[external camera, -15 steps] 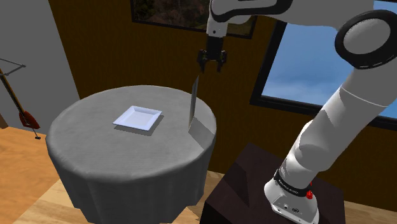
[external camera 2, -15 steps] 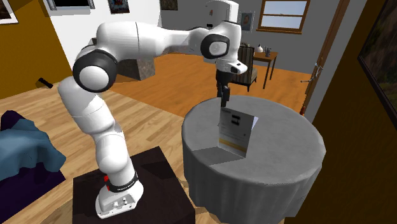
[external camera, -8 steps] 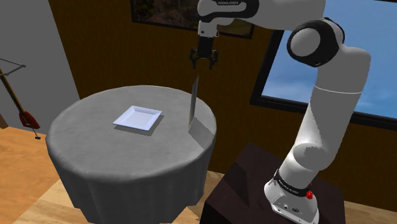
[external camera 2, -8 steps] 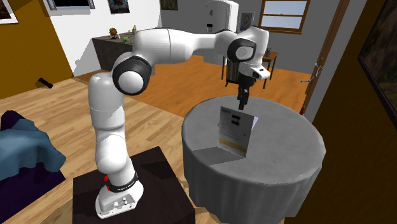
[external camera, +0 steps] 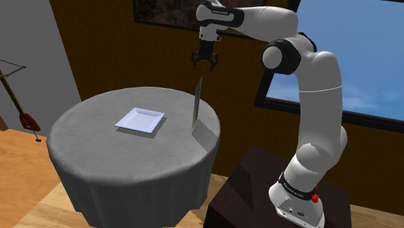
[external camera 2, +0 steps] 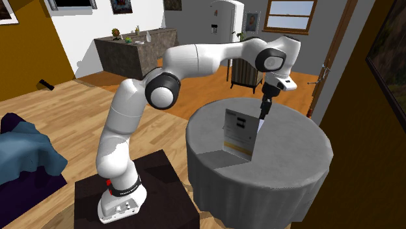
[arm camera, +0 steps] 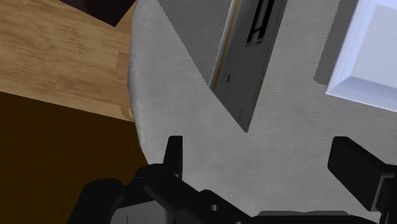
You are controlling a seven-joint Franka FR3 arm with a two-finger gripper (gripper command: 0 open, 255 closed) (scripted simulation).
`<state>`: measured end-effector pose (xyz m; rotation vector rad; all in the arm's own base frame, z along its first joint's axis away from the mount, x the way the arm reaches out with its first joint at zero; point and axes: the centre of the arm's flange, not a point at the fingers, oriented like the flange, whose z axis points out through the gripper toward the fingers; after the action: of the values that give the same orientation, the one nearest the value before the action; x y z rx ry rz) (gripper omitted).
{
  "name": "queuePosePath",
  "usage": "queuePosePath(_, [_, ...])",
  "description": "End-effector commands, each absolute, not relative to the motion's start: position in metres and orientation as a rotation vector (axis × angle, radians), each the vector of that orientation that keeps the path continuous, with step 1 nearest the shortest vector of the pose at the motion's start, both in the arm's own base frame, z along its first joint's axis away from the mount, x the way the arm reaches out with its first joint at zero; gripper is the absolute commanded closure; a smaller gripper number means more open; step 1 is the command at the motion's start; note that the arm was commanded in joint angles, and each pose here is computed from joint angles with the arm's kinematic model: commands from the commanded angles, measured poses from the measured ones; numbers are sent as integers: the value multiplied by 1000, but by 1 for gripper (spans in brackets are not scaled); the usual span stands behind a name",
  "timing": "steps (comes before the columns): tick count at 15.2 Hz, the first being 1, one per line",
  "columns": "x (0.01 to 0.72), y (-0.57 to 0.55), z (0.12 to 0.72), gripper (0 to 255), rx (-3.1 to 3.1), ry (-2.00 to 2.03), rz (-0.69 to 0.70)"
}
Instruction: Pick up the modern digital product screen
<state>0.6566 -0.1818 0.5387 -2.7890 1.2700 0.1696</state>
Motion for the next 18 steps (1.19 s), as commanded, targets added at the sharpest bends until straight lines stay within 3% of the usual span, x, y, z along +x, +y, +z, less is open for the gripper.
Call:
queuePosePath(1, [660,-183,528,0,-2784,1278,170])
queuePosePath(7, [660,-183,504,0,-2784,1278,170])
queuePosePath(8, [659,-183,504,255,-2784,1278,171])
queuePosePath(18, [660,-183,509,255,-2784,1278,170])
